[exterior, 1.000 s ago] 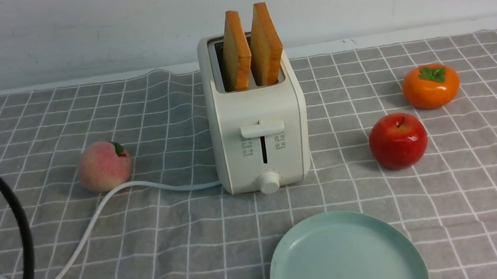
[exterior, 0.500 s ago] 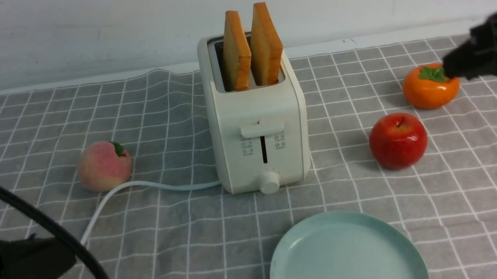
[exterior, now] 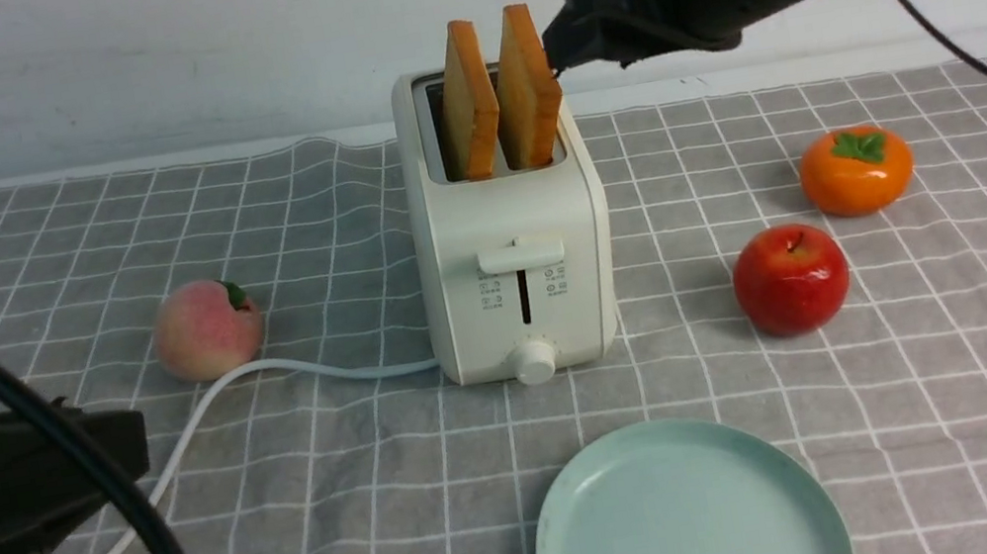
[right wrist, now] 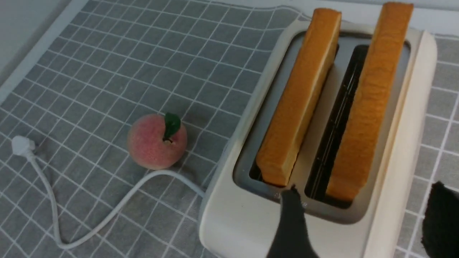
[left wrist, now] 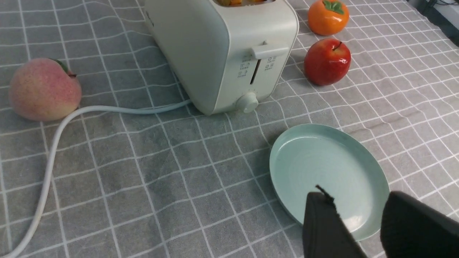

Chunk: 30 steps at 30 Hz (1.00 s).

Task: Take toasted bread from bread machine on grey coffee table place on plate.
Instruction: 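Grasp the toast slice in the toaster and pull it up out of the slot with the right gripper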

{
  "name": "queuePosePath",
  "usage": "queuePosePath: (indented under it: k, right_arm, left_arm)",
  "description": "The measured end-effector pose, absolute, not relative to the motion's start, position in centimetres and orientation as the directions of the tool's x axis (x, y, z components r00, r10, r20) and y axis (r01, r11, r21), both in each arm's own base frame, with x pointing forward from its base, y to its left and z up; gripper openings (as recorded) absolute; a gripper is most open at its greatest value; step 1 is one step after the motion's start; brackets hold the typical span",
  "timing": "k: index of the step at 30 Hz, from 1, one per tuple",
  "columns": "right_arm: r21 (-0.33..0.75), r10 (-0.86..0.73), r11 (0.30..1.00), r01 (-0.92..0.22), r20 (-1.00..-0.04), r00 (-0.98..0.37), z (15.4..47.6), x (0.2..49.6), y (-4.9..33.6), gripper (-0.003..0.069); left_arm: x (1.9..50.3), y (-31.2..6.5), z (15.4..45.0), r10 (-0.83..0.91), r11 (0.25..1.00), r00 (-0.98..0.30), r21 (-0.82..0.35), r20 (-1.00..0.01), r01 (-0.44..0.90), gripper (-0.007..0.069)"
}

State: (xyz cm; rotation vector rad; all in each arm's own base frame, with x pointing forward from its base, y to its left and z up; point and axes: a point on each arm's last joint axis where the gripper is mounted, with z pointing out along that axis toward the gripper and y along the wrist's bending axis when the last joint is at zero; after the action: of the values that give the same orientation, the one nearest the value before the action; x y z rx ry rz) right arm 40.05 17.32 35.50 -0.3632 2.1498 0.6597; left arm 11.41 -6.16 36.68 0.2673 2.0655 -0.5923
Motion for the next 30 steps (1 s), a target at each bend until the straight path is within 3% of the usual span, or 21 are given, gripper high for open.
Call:
queuePosePath:
  k: [13, 17, 20, 21, 23, 25, 30]
  right_arm:
    - [0.323, 0.046, 0.865, -0.384, -0.813, -0.581, 30.0, 44.4, 18.2, 0.0461]
    - [0.323, 0.054, 0.867, -0.379, -0.818, -0.573, 29.9, 44.6, 18.2, 0.0379]
    - [0.328, 0.061, 0.865, -0.380, -0.820, -0.569, 30.1, 44.5, 18.3, 0.0199]
    - [0.328, 0.060, 0.865, -0.381, -0.820, -0.569, 30.1, 44.5, 18.4, 0.0187]
    - [0.326, 0.063, 0.862, -0.389, -0.829, -0.555, 31.0, 44.1, 18.4, 0.0079]
    - [0.322, 0.066, 0.861, -0.394, -0.838, -0.541, 31.8, 43.9, 18.2, 0.0076]
    - [0.274, 0.081, 0.856, -0.439, -0.909, -0.408, 37.6, 41.4, 17.2, 0.0078]
  left_arm:
    - [11.4, -6.2, 36.7, -0.045, 0.858, -0.538, -0.309, -0.841, 0.411, 0.0238]
    - [11.4, -6.2, 36.7, -0.045, 0.858, -0.538, -0.309, -0.841, 0.411, 0.0238]
    - [11.4, -6.2, 36.7, -0.045, 0.858, -0.539, -0.309, -0.841, 0.411, 0.0238]
    - [11.4, -6.2, 36.7, -0.045, 0.858, -0.539, -0.309, -0.841, 0.411, 0.0238]
    - [11.4, -6.2, 36.7, -0.045, 0.858, -0.539, -0.309, -0.841, 0.411, 0.0238]
    - [11.4, -6.2, 36.7, -0.045, 0.858, -0.539, -0.309, -0.841, 0.411, 0.0238]
    - [11.4, -6.2, 36.7, -0.045, 0.858, -0.539, -0.309, -0.841, 0.411, 0.0238]
